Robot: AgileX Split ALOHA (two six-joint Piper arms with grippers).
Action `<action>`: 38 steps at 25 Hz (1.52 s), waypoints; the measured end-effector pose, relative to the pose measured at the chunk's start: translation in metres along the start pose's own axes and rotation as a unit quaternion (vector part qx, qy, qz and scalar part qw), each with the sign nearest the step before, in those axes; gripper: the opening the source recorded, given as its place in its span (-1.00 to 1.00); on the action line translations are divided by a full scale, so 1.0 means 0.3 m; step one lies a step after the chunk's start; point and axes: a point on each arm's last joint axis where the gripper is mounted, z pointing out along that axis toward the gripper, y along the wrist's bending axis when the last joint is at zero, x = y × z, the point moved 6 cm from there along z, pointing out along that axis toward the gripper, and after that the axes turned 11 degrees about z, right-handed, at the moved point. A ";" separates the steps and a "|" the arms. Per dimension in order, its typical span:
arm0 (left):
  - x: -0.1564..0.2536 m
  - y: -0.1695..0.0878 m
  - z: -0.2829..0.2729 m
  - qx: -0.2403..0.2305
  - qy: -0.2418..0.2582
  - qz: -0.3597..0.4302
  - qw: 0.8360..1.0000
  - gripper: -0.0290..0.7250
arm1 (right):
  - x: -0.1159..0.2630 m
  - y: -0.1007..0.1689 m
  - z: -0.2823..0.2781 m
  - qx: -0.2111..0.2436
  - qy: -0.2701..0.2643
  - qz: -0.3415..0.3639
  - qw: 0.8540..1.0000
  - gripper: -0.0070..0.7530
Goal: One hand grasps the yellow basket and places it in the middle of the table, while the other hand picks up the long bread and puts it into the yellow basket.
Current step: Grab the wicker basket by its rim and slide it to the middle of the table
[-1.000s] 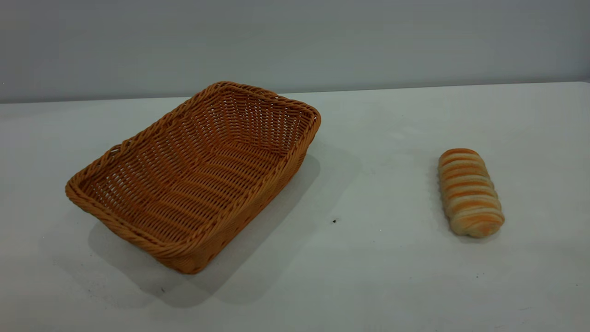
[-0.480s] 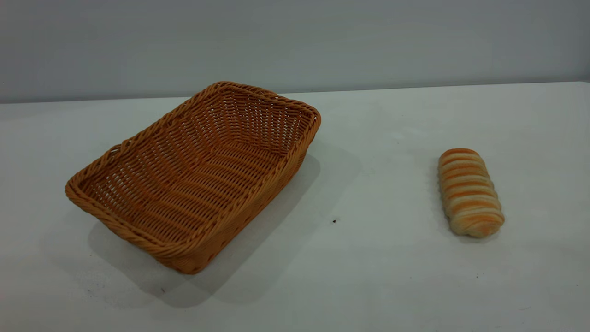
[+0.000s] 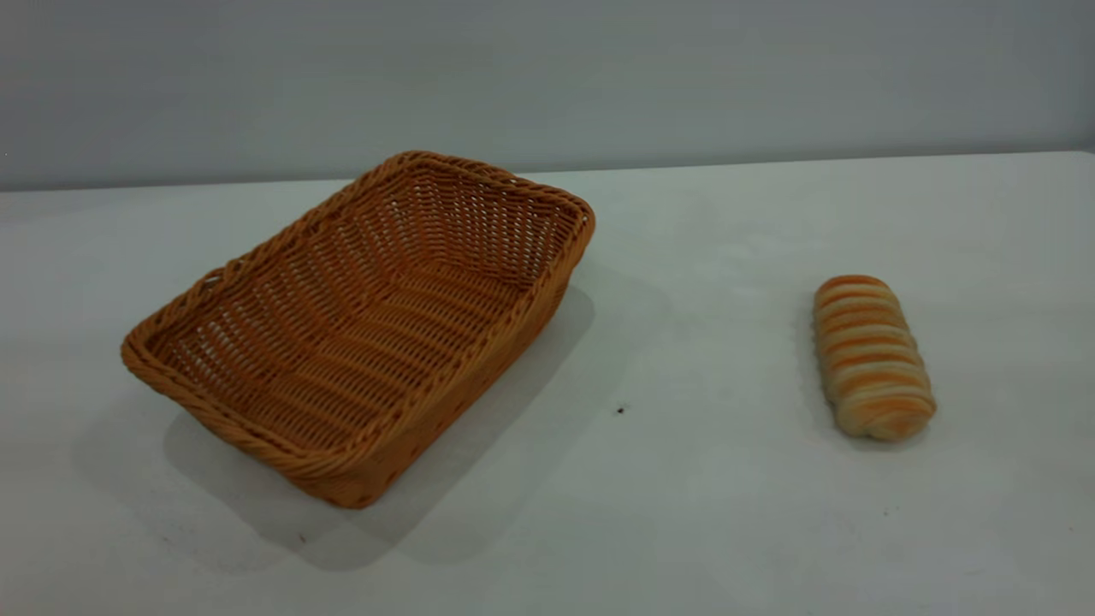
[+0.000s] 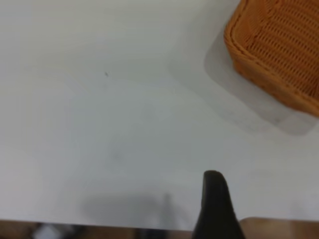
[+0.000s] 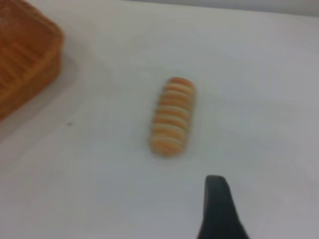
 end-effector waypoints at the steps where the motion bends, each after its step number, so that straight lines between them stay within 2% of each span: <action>1: -0.016 -0.005 0.033 0.007 0.017 -0.019 1.000 0.57 | -0.013 0.006 0.044 -0.011 0.008 0.005 1.000 0.43; 6: -0.096 -0.050 0.211 0.053 0.076 -0.102 0.990 0.57 | -0.033 0.037 0.244 -0.067 0.054 0.005 0.996 0.43; 12: -0.132 -0.101 0.491 0.094 0.156 -0.177 0.967 0.57 | -0.037 0.189 0.432 -0.161 0.086 -0.011 0.983 0.43; 16: -0.090 -0.130 0.666 0.101 0.212 -0.226 0.945 0.56 | -0.019 0.288 0.536 -0.194 0.108 -0.027 0.975 0.43; 19: -0.061 -0.168 0.758 0.101 0.232 -0.248 0.935 0.54 | -0.002 0.317 0.589 -0.203 0.121 -0.034 0.971 0.43; 27: -0.034 -0.261 0.904 0.086 0.219 -0.285 0.929 0.52 | 0.025 0.313 0.635 -0.198 0.135 -0.040 0.970 0.43; 33: 0.010 -0.296 0.999 0.055 0.207 -0.320 0.923 0.50 | 0.025 0.313 0.635 -0.198 0.134 -0.039 0.970 0.43; 36: 0.033 -0.294 1.041 0.035 0.201 -0.333 0.921 0.38 | 0.025 0.313 0.635 -0.198 0.134 -0.039 0.970 0.43; 38: 0.042 -0.295 1.055 0.029 0.202 -0.339 0.918 0.19 | 0.025 0.313 0.635 -0.198 0.134 -0.039 0.970 0.43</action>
